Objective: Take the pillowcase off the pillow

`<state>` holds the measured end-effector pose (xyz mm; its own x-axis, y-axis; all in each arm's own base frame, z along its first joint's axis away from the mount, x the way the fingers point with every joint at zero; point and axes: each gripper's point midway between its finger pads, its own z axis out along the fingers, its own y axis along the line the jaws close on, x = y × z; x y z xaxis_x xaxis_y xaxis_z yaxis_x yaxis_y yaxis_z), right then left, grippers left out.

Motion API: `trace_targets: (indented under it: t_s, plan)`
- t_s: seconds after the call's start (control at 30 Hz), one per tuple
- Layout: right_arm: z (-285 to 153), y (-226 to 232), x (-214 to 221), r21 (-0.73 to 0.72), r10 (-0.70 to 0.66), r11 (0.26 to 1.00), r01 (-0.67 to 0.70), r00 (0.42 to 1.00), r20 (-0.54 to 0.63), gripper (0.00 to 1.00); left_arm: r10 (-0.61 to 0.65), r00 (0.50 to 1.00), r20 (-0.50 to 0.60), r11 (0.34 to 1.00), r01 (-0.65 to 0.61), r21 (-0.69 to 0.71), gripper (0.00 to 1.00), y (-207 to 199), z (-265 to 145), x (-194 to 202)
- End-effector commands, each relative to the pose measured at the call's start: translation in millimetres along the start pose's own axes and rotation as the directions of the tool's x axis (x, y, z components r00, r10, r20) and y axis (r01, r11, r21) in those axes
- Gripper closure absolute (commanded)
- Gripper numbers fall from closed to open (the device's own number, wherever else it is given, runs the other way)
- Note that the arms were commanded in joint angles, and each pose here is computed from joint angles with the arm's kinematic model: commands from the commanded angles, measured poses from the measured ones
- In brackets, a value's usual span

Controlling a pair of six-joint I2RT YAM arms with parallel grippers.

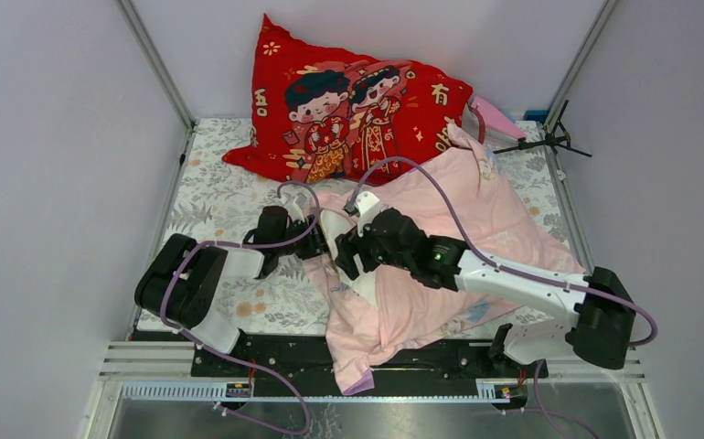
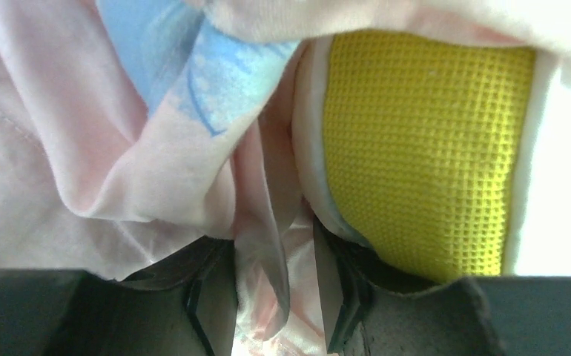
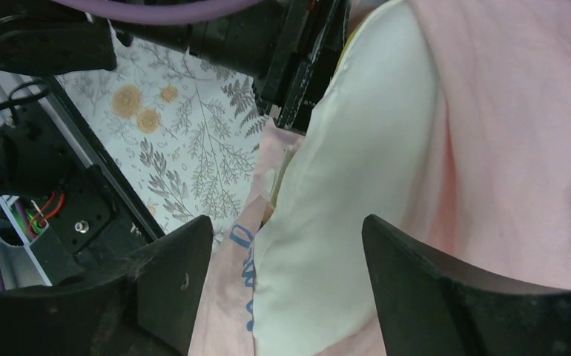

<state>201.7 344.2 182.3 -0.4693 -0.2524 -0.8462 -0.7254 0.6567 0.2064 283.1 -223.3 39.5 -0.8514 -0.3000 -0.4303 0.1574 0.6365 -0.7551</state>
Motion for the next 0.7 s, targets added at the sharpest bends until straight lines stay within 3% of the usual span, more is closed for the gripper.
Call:
trace_targets:
  t_s: [0.0,0.13,0.37,0.43,0.5,0.67]
  plan:
    - [9.2,4.0,6.5,-0.01,-0.016,1.0,0.015,0.996,-0.084,0.15,0.105,0.993,0.052,0.98,-0.112,0.163,0.59,-41.7,0.1,-20.0]
    - [24.4,-9.6,29.1,0.076,-0.004,0.997,0.019,0.981,-0.192,0.01,0.113,0.992,0.056,0.976,-0.122,0.182,0.59,-46.0,-1.7,-20.2]
    - [33.1,-59.7,66.5,0.325,-0.004,0.939,0.114,0.948,-0.319,0.01,0.113,0.992,0.055,0.973,-0.122,0.198,0.59,-48.4,-2.5,-18.1]
    - [35.9,-67.5,72.2,0.357,-0.01,0.924,0.135,0.944,-0.33,0.06,0.114,0.992,0.054,0.972,-0.123,0.198,0.59,-48.3,-2.0,-17.3]
    - [39.2,-70.9,74.9,0.372,-0.013,0.917,0.146,0.942,-0.336,0.17,0.116,0.992,0.056,0.972,-0.125,0.199,0.59,-48.7,-2.3,-17.6]
    - [38.3,-61.5,51.6,0.344,-0.02,0.933,0.102,0.972,-0.234,0.98,0.125,0.99,0.06,0.969,-0.135,0.209,0.59,-51.1,-4.2,-16.7]
